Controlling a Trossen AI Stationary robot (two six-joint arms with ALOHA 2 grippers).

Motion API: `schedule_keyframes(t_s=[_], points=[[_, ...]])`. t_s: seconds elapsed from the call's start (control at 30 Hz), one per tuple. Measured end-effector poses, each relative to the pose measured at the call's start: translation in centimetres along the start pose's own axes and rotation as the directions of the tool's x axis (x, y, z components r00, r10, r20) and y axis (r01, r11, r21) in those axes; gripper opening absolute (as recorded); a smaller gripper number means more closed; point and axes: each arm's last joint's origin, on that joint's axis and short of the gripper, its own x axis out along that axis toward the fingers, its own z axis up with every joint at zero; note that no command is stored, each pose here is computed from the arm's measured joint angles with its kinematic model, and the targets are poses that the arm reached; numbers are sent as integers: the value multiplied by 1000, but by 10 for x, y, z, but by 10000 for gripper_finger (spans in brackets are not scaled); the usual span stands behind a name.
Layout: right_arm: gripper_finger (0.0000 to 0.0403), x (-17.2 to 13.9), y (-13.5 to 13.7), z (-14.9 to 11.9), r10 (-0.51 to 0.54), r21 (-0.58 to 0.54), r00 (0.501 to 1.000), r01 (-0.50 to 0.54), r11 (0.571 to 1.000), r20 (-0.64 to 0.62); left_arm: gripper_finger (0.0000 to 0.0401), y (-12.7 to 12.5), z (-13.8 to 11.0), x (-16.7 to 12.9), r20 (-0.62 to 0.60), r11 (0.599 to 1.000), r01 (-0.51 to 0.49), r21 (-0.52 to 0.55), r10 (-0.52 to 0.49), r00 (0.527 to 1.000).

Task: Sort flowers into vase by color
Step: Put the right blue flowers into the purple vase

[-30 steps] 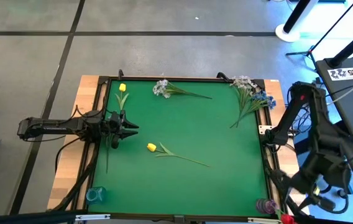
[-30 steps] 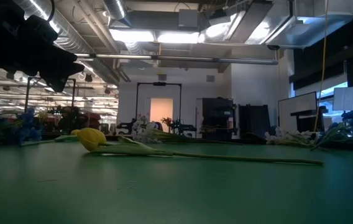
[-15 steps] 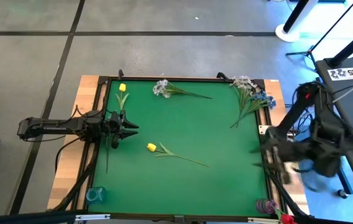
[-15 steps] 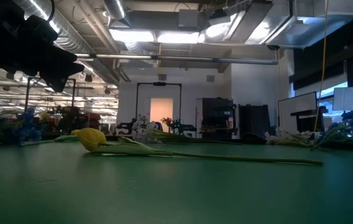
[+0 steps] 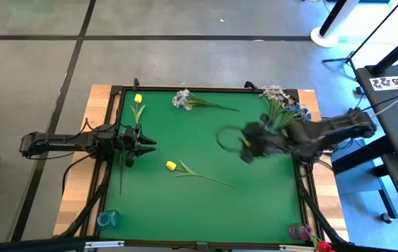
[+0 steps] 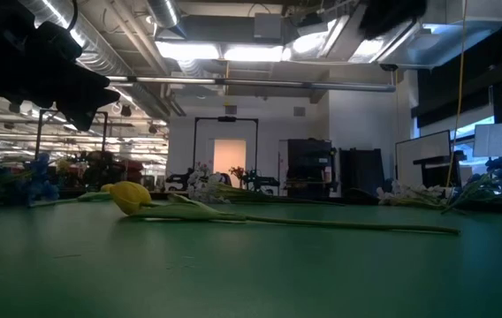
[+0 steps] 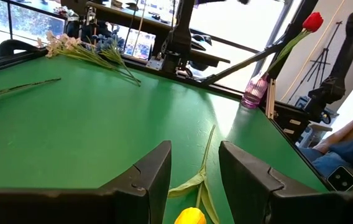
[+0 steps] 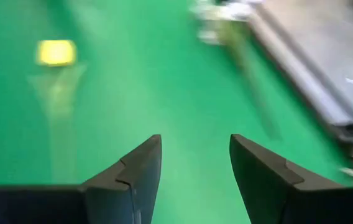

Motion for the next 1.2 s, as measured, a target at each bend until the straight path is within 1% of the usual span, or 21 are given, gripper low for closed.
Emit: schedule_keyframes(t_s=[0.1, 0.17, 0.23, 0.3, 0.37, 0.4, 0.43, 0.47, 0.53, 0.6, 0.63, 0.67, 0.73, 0.8, 0.83, 0.9, 0.93, 1.0, 1.03, 1.13, 1.2], points=[[191, 36, -9, 9, -93, -7, 995, 93, 996, -28, 132, 0, 0, 0, 0, 1000, 0, 0, 0, 1000], [191, 59, -10, 11, -79, -6, 996, 79, 997, -41, 132, 0, 0, 0, 0, 1000, 0, 0, 0, 1000], [191, 80, -7, 11, -2, -8, 999, 2, 1000, -35, 132, 0, 0, 0, 1, 1000, 0, 0, 0, 1000], [191, 99, 1, 5, 105, -48, 994, -107, 993, -39, 132, 0, 0, 0, 0, 1000, 0, 0, 0, 1000], [191, 115, 12, -2, 217, -114, 976, -219, 969, -29, 132, 0, 0, 0, 1, 1000, 0, 0, 0, 1000], [191, 122, 17, -8, 250, -150, 968, -252, 956, -32, 132, 0, 0, 0, 0, 1000, 0, 0, 0, 1000], [191, 127, 22, -13, 260, -189, 965, -259, 947, -25, 132, 0, 0, 0, 0, 1000, 0, 0, 0, 1000], [191, 133, 24, -17, 249, -221, 968, -246, 944, -18, 132, 0, 0, 0, 0, 1000, 0, 0, 0, 1000], [191, 147, 18, -24, 139, -276, 990, -137, 952, -12, 132, 0, 0, 0, 0, 1000, 0, 0, 0, 1000], [191, 160, 2, -25, 38, -258, 999, -42, 965, -22, 132, 0, 0, 0, 0, 1000, -1, 0, 1, 1000], [191, 167, -9, -25, 17, -237, 999, -26, 971, -42, 132, 0, 0, 0, 0, 1000, 0, 0, 0, 1000], [191, 173, -20, -25, 11, -205, 997, -26, 978, -72, 132, 0, 0, 0, 0, 1000, 0, 0, 0, 1000], [191, 186, -44, -28, -5, -100, 991, -9, 995, -133, 132, 0, 0, 0, 0, 1000, -1, 0, 1, 1000], [191, 194, -70, -33, -62, 29, 981, 69, 997, -184, 132, 0, 0, 0, 0, 1000, 0, 0, 0, 1000], [191, 198, -82, -35, -101, 84, 974, 120, 989, -203, 132, 0, 0, 0, 0, 1000, -1, 0, 1, 1000], [191, 203, -107, -42, -197, 179, 945, 247, 952, -261, 132, 0, 0, 0, 0, 1000, -1, 0, 1, 1000], [191, 204, -119, -46, -250, 225, 922, 321, 920, -295, 132, 0, 0, 0, 0, 1000, -1, 0, 1, 1000], [191, 205, -142, -54, -345, 315, 868, 460, 830, -358, 132, 0, 0, 0, 0, 1000, -1, 0, 1, 1000], [191, 204, -152, -59, -383, 339, 835, 520, 784, -396, 132, 0, 0, 0, 0, 1000, -1, 0, 1, 1000], [191, 202, -177, -75, -466, 359, 735, 660, 660, -492, 132, 0, 0, 0, 0, 1000, -1, 0, 1, 1000], [191, 200, -189, -87, -483, 352, 683, 712, 608, -547, 132, 0, 0, 0, 0, 1000, -1, 0, 1, 1000]])
